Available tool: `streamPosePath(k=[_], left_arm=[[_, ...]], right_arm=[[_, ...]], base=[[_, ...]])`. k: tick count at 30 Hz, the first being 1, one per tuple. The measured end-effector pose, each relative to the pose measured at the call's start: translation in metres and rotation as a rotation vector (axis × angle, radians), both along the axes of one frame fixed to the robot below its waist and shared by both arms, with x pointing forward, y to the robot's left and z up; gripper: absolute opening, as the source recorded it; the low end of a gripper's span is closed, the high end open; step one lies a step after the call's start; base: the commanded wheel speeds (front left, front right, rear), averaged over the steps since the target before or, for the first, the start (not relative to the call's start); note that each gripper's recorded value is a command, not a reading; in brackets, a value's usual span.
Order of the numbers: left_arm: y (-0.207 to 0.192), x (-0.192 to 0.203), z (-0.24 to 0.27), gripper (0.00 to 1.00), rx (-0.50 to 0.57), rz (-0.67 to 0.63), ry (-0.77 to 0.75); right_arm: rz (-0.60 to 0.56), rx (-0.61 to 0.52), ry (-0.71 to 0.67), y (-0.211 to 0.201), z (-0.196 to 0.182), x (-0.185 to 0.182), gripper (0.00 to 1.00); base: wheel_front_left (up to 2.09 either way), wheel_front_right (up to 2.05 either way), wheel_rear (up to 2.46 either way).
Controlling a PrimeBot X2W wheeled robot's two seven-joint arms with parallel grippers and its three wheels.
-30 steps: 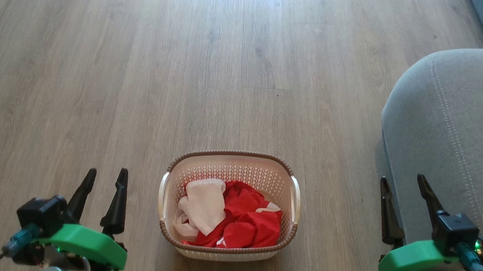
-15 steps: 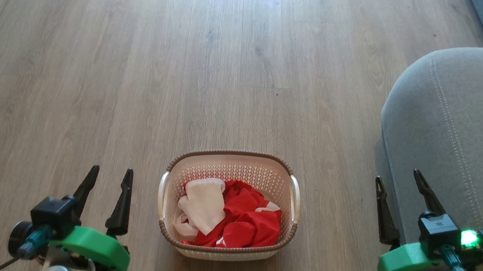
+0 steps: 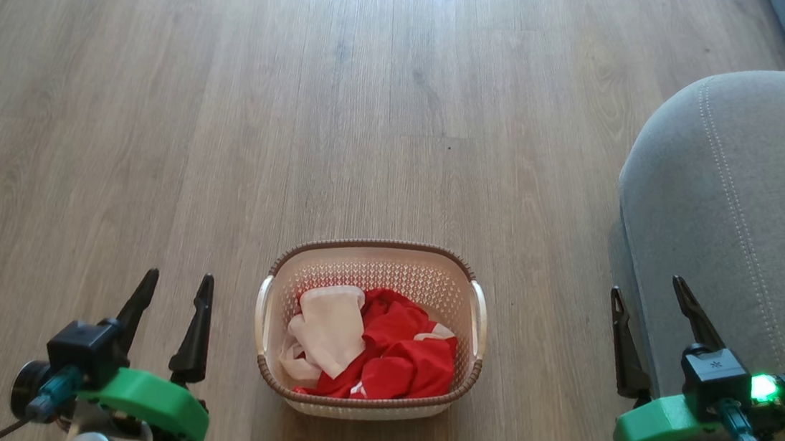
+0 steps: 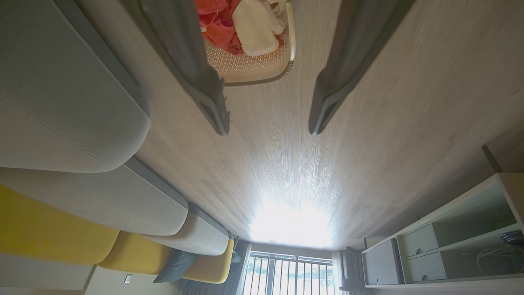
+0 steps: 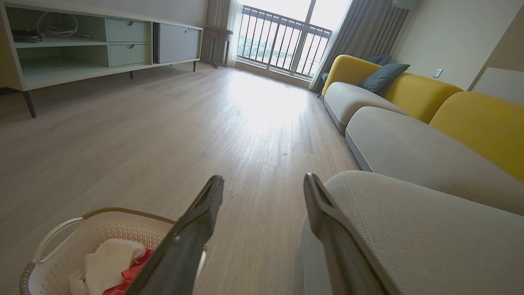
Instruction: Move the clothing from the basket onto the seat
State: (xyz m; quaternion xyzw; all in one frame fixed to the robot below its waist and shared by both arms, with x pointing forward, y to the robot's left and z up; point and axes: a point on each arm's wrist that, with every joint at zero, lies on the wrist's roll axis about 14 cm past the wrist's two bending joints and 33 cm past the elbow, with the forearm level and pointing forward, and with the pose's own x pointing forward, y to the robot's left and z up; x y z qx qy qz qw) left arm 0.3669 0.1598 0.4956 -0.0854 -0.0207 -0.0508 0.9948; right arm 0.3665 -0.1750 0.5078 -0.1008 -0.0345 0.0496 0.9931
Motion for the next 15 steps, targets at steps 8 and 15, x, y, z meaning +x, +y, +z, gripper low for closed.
streamPosePath(k=[8,15], left_arm=[[-0.001,0.009,-0.014,1.00,0.000,-0.002,0.040],[-0.010,0.043,-0.020,1.00,-0.002,-0.031,0.047]], right_arm=[[-0.033,0.056,0.032,-0.009,-0.011,0.007,1.00],[-0.076,0.112,0.053,-0.022,-0.022,0.032,1.00]], base=[[0.00,0.00,0.00],[0.00,0.00,0.00]])
